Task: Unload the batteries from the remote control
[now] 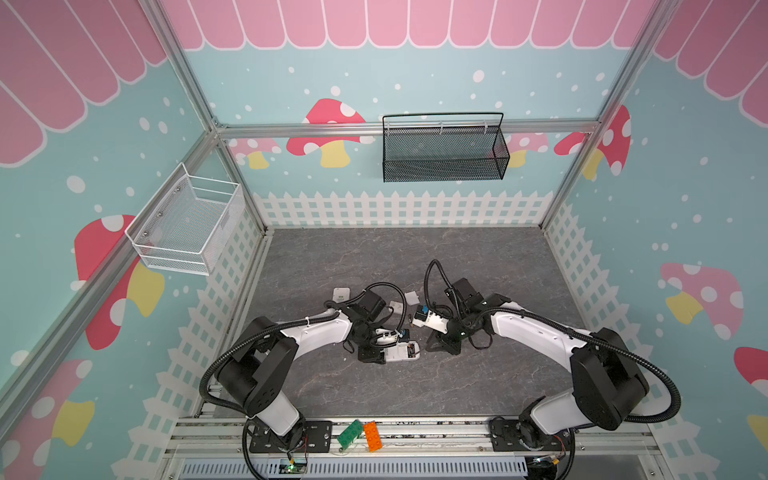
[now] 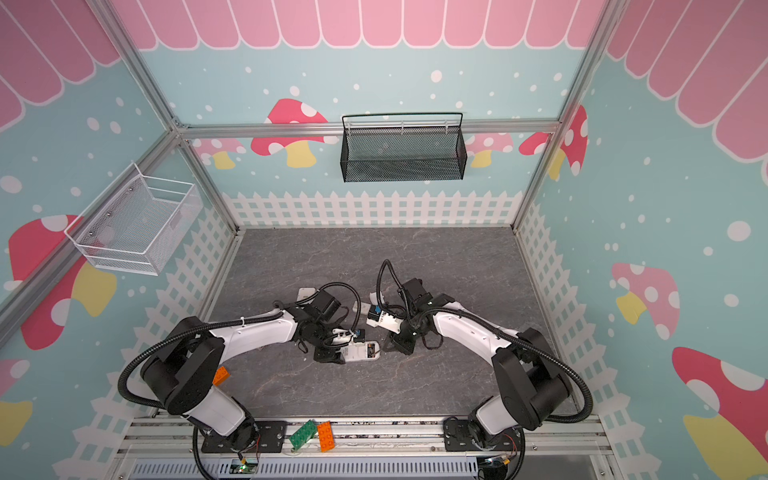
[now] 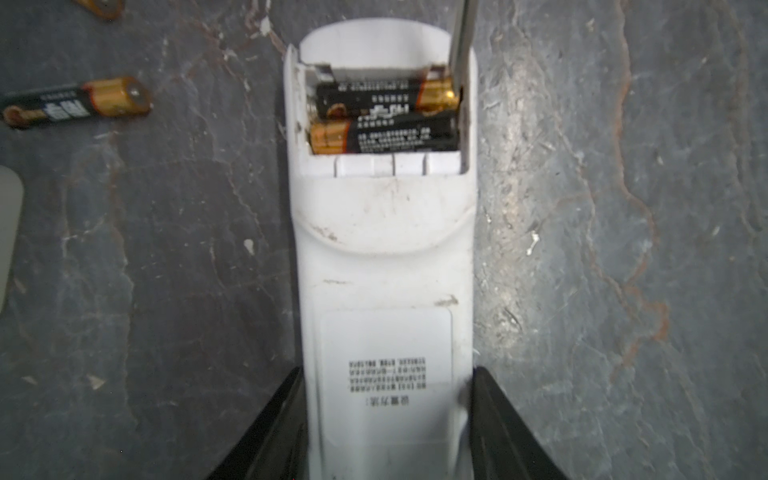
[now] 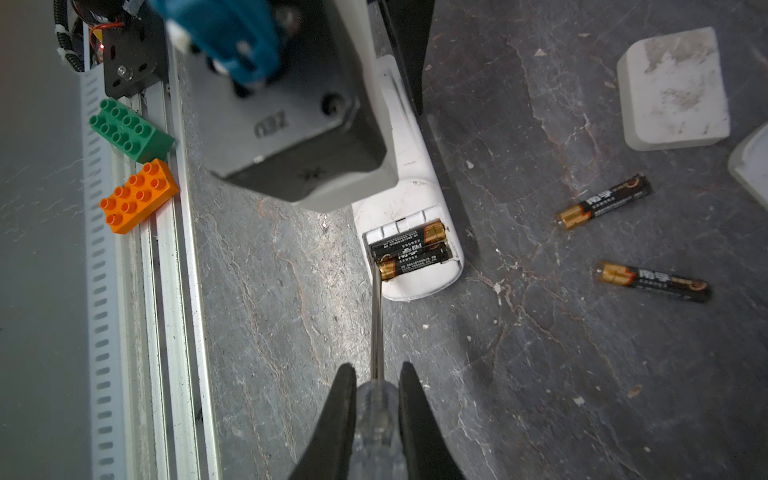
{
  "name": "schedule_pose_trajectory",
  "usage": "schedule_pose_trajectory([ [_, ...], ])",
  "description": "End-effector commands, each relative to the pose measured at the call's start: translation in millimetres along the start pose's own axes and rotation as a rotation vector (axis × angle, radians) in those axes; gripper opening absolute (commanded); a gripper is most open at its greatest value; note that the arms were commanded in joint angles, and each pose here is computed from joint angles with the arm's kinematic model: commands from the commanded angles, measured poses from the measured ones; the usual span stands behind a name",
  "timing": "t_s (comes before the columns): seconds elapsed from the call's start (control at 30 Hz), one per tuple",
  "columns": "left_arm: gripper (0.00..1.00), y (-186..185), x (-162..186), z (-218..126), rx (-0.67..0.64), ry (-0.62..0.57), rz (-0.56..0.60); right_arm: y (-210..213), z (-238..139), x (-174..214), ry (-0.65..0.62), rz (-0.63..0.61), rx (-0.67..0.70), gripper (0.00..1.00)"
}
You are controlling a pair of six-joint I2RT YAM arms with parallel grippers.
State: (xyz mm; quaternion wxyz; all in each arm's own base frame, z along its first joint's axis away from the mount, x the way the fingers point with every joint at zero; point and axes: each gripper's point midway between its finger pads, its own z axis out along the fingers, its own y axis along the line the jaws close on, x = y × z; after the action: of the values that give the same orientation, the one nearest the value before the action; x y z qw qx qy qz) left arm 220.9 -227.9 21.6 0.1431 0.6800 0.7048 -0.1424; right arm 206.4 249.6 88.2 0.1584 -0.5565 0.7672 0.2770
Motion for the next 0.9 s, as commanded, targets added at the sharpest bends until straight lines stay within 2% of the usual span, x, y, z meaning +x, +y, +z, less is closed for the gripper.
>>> schedule_pose_trajectory([
  [0.0,0.53,-9,2,5,0.026,-0.001,0.042,8,6,8,0.028,-0.021,-0.036,0.0],
  [0.6,0.53,-9,2,6,0.026,0.001,0.045,13,10,19,0.076,-0.025,-0.052,0.0],
  [0.87,0.53,-9,2,6,0.025,0.003,0.044,13,17,41,0.203,-0.079,-0.009,0.0],
])
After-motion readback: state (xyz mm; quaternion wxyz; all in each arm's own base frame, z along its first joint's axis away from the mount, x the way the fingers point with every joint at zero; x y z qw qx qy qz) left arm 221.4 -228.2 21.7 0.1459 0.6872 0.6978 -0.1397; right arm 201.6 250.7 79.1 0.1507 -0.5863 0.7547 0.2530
